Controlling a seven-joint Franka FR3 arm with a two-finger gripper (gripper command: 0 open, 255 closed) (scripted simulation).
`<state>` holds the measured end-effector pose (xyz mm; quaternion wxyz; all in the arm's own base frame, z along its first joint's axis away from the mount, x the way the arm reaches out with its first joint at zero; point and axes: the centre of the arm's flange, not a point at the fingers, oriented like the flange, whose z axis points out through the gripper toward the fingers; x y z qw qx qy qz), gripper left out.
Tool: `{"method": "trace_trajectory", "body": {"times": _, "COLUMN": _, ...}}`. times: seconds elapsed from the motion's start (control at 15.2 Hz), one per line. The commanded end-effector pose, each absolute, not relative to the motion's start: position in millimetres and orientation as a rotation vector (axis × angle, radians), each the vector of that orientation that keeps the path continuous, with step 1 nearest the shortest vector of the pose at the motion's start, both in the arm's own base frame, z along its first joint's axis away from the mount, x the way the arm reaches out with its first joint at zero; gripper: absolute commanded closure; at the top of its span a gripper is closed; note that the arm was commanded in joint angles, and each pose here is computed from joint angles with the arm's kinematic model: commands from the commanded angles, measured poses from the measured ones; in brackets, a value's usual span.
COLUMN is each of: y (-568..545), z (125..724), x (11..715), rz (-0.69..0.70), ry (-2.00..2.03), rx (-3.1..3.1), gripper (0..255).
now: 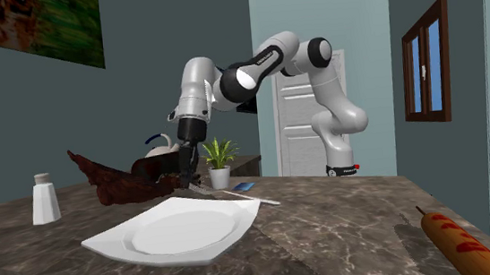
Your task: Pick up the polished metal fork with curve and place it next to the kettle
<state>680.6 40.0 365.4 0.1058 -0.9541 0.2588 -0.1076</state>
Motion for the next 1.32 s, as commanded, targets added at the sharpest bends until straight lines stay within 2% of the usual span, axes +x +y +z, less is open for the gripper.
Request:
{"method": "trace_trajectory", "body": {"times": 0.0, "y": 38.9, "z": 376.1, "x": 680.8, "rz": -0.317, "ry": 0.763, "rx": -2.811, "gripper": 255}}
{"method": "trace_trajectory", "body": {"times": 1.25, "y": 38.9, "z": 476.4, "x": 680.8, "rz": -0.317, "ry": 0.763, "rx": -2.811, "gripper": 255}}
